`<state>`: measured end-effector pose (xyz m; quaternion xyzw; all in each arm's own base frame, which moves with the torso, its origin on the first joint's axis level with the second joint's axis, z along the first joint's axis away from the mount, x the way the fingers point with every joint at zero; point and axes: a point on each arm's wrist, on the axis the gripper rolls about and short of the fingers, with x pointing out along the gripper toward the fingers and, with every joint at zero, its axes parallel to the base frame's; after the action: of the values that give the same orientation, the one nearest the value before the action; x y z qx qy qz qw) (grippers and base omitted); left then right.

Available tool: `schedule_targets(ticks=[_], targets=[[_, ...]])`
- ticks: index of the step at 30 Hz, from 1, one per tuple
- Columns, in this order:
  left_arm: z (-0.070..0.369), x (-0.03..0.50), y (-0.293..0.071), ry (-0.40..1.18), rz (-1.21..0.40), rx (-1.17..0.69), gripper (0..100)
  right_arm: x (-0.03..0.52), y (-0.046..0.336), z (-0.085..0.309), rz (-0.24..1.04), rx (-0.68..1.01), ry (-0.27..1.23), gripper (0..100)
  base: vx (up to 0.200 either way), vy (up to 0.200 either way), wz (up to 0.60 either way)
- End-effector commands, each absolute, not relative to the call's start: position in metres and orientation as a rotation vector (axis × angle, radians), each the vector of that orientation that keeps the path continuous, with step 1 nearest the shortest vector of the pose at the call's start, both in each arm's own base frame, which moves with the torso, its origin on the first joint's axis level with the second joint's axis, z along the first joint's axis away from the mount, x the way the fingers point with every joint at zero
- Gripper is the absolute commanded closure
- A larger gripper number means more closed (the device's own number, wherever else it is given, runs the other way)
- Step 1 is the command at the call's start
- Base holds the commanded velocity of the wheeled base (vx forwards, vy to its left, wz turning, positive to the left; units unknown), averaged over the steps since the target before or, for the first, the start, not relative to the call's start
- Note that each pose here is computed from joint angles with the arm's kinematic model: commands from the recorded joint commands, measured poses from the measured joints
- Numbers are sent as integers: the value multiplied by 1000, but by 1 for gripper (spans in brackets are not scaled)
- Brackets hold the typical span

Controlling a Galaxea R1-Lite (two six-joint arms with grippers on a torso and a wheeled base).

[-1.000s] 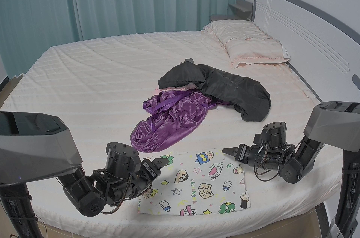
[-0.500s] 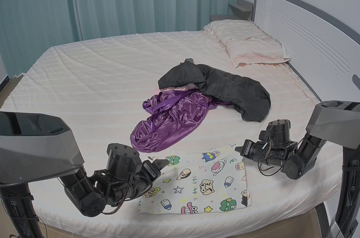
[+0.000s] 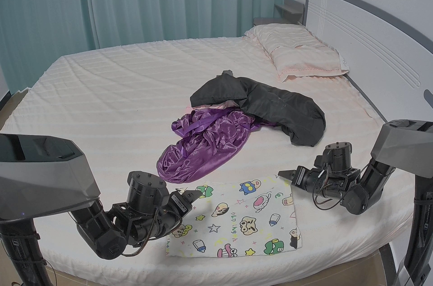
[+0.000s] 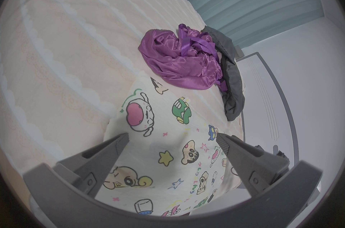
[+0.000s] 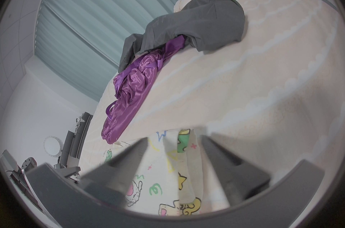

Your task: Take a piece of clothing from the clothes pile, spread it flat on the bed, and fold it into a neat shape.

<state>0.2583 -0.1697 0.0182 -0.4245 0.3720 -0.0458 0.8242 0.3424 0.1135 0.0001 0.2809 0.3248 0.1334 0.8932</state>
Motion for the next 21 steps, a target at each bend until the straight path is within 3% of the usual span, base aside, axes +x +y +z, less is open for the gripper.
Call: schedule_targets(ticks=[1,5,6,11,21], targets=[[29,261,-164,752,-97,-921,0,343,106,20,268,594,615,0,0,0,0],[43,262,-158,694,-95,-938,0,342,103,34,267,598,576,0,0,0,0],[71,269,-144,574,-103,-958,0,340,94,52,240,602,538,0,0,0,0],[117,268,-126,409,-135,-934,0,334,75,79,154,607,448,0,0,0,0],[178,219,-88,140,9,-705,0,254,42,136,89,503,280,0,0,0,0]])
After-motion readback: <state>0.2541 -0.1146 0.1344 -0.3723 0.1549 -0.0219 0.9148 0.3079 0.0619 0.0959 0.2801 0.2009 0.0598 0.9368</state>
